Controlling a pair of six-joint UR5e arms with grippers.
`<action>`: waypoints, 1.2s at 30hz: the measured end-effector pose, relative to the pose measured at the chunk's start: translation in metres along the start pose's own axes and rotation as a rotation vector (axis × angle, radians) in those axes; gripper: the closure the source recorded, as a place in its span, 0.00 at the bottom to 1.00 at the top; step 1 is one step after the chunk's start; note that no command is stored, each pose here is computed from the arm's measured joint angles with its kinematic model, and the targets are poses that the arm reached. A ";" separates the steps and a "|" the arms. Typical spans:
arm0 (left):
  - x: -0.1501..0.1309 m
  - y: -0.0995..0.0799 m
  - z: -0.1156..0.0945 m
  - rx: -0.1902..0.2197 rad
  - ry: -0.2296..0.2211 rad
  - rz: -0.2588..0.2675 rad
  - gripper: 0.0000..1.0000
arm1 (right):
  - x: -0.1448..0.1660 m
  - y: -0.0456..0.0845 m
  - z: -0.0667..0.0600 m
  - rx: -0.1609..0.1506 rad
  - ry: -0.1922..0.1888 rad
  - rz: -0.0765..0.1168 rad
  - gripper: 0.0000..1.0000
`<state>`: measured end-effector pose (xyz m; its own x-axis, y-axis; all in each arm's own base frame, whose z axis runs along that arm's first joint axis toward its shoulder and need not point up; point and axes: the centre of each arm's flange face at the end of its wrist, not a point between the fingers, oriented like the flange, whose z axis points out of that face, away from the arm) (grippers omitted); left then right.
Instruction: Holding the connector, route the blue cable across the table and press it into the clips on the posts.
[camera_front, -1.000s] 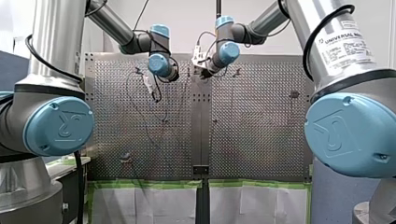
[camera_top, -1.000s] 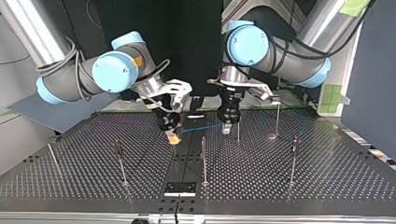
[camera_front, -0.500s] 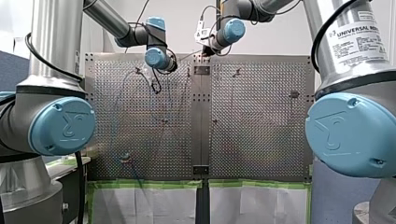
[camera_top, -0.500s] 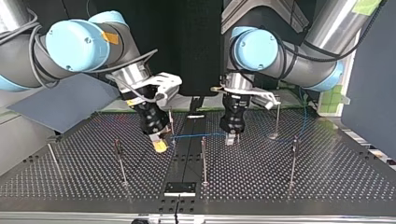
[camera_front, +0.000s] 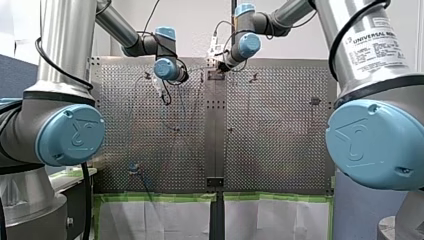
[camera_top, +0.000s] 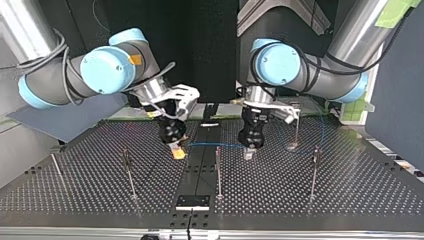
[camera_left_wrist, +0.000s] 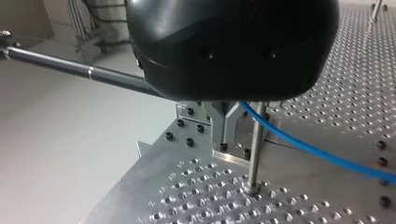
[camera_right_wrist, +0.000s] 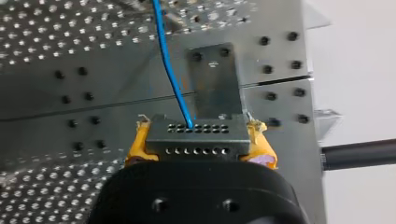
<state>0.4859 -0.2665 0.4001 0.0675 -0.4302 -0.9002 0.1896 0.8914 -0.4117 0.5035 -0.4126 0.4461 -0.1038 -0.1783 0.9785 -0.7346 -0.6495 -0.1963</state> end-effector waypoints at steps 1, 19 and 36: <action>0.000 0.000 0.000 0.007 0.000 -0.001 1.00 | -0.004 0.001 0.002 -0.001 -0.006 0.000 1.00; 0.010 0.005 0.029 0.026 0.005 -0.005 1.00 | -0.020 0.027 0.020 -0.010 -0.016 0.019 1.00; 0.020 0.021 0.076 0.028 0.019 -0.006 1.00 | -0.023 0.067 0.035 -0.028 0.003 0.044 1.00</action>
<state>0.5654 -0.2671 0.3845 0.0474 -0.4321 -0.9006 0.2176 0.8844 -0.4129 0.4802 -0.4785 0.4078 -0.1385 -0.2035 0.9692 -0.7476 -0.6203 -0.2370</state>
